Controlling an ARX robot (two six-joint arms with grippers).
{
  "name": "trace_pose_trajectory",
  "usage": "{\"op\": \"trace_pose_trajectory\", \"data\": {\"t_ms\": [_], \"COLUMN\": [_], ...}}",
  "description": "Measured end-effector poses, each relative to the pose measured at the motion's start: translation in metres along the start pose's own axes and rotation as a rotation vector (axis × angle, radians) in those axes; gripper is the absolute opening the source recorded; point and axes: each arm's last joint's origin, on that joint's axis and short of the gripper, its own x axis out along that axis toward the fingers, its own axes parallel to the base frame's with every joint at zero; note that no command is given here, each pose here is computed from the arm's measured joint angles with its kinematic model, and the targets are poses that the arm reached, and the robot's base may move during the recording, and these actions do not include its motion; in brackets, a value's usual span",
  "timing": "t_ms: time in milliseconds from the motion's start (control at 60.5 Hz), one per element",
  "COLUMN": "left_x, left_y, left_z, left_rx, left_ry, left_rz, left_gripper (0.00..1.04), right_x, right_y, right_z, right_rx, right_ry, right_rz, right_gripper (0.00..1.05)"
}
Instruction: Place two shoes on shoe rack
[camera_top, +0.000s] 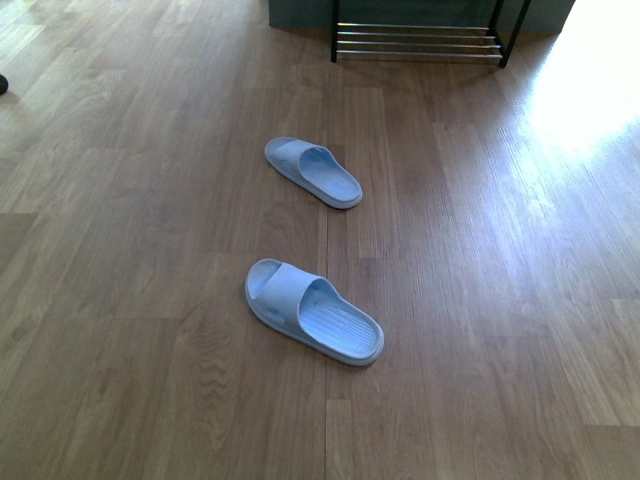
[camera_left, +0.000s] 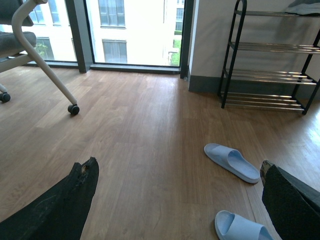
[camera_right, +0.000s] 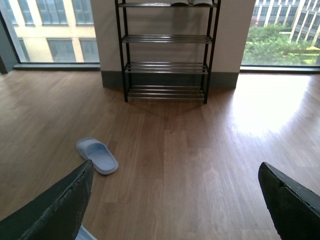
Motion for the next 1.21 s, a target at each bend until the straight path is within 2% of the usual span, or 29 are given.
{"op": "trace_pose_trajectory", "data": {"t_ms": [1208], "left_x": [0.0000], "left_y": [-0.0001], "left_z": [0.0000], "left_rx": [0.000], "left_ry": [0.000], "left_rz": [-0.002], "left_gripper": [0.95], "right_x": [0.0000], "right_y": [0.0000], "right_z": [0.0000], "right_rx": [0.000], "right_ry": [0.000], "right_rz": [-0.002], "right_gripper": [0.96]}}
